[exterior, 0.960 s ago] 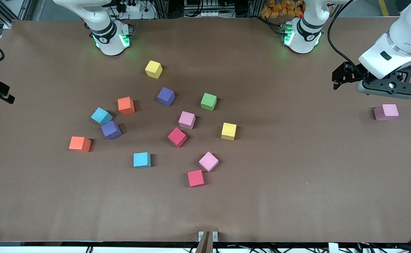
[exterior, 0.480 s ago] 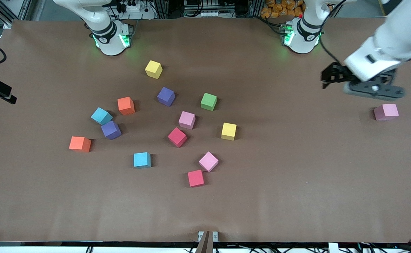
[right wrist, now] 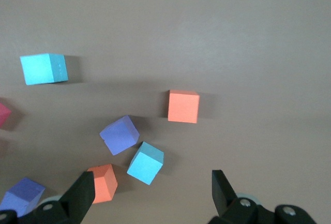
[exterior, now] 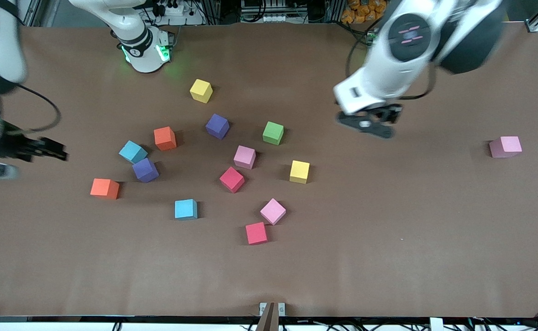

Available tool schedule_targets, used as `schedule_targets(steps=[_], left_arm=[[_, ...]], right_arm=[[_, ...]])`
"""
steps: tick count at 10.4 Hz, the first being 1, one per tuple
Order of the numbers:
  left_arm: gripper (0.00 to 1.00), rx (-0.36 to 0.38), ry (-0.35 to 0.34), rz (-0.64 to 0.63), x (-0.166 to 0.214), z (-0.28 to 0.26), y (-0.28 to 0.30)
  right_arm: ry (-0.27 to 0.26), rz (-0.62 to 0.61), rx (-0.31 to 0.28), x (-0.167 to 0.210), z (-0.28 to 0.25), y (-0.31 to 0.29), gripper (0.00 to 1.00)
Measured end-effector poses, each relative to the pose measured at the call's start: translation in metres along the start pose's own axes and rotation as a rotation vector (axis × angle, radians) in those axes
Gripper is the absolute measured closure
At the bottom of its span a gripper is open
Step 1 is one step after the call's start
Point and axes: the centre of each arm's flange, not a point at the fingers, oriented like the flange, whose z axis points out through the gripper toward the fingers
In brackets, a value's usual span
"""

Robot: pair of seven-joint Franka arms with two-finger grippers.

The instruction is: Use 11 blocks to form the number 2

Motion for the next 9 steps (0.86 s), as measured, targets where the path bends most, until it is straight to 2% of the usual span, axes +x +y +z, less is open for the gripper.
schedule_targets(steps=[3, 5, 7, 9], left_arm=[[0.0, 0.0, -0.037, 0.092, 0.011, 0.03, 0.055], [0.0, -0.004, -0.037, 0.167, 0.017, 0.056, 0.101], [0.0, -0.028, -0.009, 0.182, 0.023, 0.093, 0.162], [0.0, -0.059, -0.003, 0.143, 0.033, 0.128, 0.19]], right_arm=[[-0.038, 0.009, -0.004, -0.01, 0.099, -0.001, 0.0], [-0.08, 0.01, 0.018, -0.034, 0.159, -0.012, 0.0], [-0.087, 0.019, 0.037, -0.044, 0.178, -0.039, 0.0], [-0.092, 0.154, 0.032, -0.049, 0.187, -0.041, 0.0]])
